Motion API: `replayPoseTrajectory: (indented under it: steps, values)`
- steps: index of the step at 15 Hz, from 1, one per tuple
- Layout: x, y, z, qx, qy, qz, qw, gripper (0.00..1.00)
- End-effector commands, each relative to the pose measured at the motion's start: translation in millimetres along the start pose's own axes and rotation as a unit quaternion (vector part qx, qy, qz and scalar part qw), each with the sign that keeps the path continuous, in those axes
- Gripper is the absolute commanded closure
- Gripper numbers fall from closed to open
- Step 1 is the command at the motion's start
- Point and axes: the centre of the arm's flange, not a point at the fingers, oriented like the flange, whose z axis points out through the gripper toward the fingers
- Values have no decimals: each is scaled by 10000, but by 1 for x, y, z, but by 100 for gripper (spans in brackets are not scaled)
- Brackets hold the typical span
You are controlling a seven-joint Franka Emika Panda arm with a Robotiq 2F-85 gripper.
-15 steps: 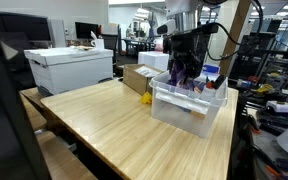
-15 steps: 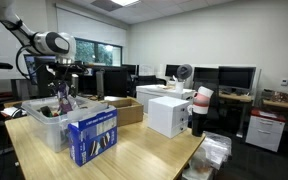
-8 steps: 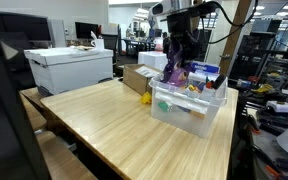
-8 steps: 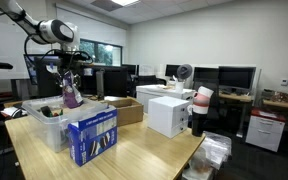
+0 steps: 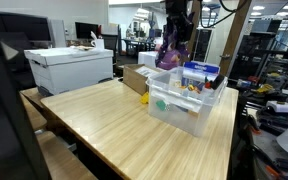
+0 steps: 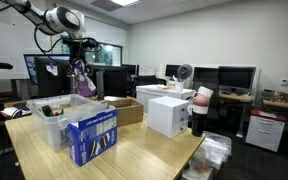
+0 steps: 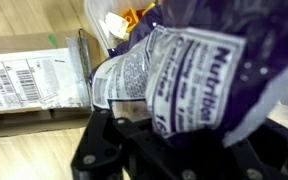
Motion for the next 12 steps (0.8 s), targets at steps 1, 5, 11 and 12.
replayPoseTrajectory:
  steps: [1,5,11,12]
  values:
    - [-22,15,-25,-252,-89,278,9993,97]
    - [-62,43,-36,-560,-268,863,9943,97]
    - [-157,75,-30,-536,-520,2517,9649,97]
    - [-164,76,-29,-475,-490,2672,9612,97]
